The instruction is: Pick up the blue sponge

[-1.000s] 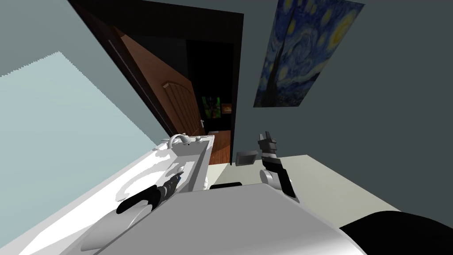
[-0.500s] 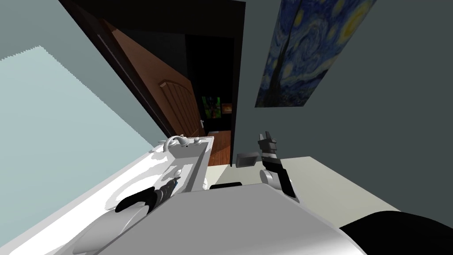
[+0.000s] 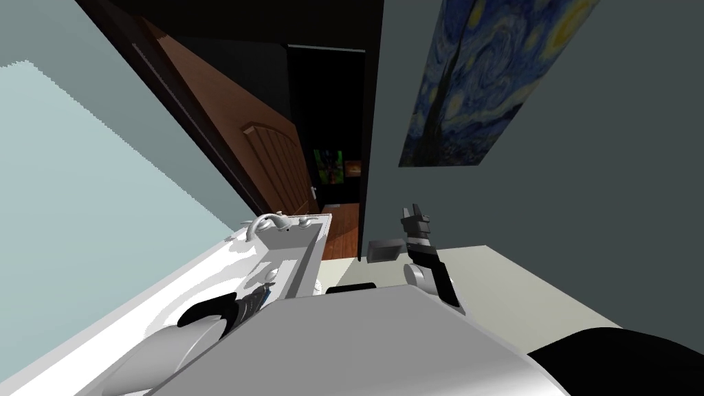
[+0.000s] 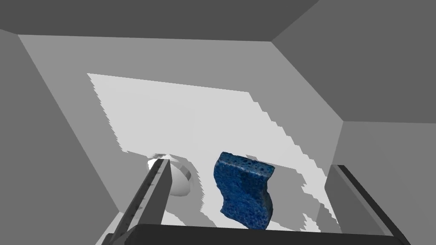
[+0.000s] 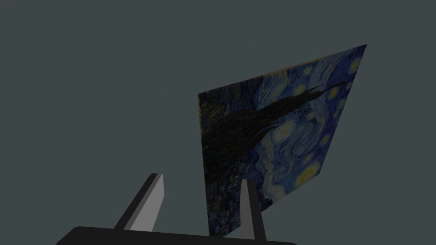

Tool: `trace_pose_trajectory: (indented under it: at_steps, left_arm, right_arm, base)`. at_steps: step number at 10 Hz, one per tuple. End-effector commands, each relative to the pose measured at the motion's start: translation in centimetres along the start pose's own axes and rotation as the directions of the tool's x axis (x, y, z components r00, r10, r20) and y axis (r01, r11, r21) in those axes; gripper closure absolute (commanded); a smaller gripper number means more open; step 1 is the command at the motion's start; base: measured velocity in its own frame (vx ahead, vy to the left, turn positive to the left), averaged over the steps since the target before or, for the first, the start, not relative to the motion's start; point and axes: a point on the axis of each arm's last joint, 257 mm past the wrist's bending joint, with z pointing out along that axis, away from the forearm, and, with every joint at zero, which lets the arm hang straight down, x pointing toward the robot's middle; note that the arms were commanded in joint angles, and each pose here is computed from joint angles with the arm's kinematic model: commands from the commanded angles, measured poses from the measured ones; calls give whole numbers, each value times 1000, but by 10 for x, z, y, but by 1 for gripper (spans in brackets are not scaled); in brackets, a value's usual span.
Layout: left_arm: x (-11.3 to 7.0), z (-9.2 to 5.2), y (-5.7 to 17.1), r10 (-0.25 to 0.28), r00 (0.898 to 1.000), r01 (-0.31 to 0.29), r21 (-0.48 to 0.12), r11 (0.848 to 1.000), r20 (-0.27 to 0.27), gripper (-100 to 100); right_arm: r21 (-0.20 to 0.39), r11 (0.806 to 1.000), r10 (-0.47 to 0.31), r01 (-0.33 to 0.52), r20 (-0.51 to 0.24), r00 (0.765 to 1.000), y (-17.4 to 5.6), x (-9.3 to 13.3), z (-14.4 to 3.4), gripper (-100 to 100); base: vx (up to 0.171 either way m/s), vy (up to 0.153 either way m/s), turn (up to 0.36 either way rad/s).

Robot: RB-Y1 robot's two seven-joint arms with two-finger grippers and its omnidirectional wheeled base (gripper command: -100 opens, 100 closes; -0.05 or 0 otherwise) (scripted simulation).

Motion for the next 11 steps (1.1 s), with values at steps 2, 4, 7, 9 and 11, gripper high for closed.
trace_pose_trajectory:
  at_steps: [2,4,7,9,11]
  left_arm:
    - [-7,-4,17,-17,1000,18,-75,997,5,-100]
    - [-11,-6,30,-29,1000,30,-128,991,10,-100]
    - [-15,-10,45,-40,999,42,-188,981,14,-100]
    - [-18,-13,55,-51,998,54,-228,972,20,-100]
    - [-24,-20,70,-70,997,76,-289,954,31,-100]
  right_arm:
    - [0,1000,0,0,0,1000,0,0,0,0]
    - [0,1000,0,0,0,1000,0,0,0,0]
    - [0,1000,0,0,0,1000,0,0,0,0]
    - [0,1000,0,0,0,1000,0,0,0,0]
    - [0,1000,0,0,0,1000,0,0,0,0]
  base:
    - [79,1,12]
    - [75,-1,8]
    - [66,11,7]
    - [56,5,5]
    - [82,10,6]
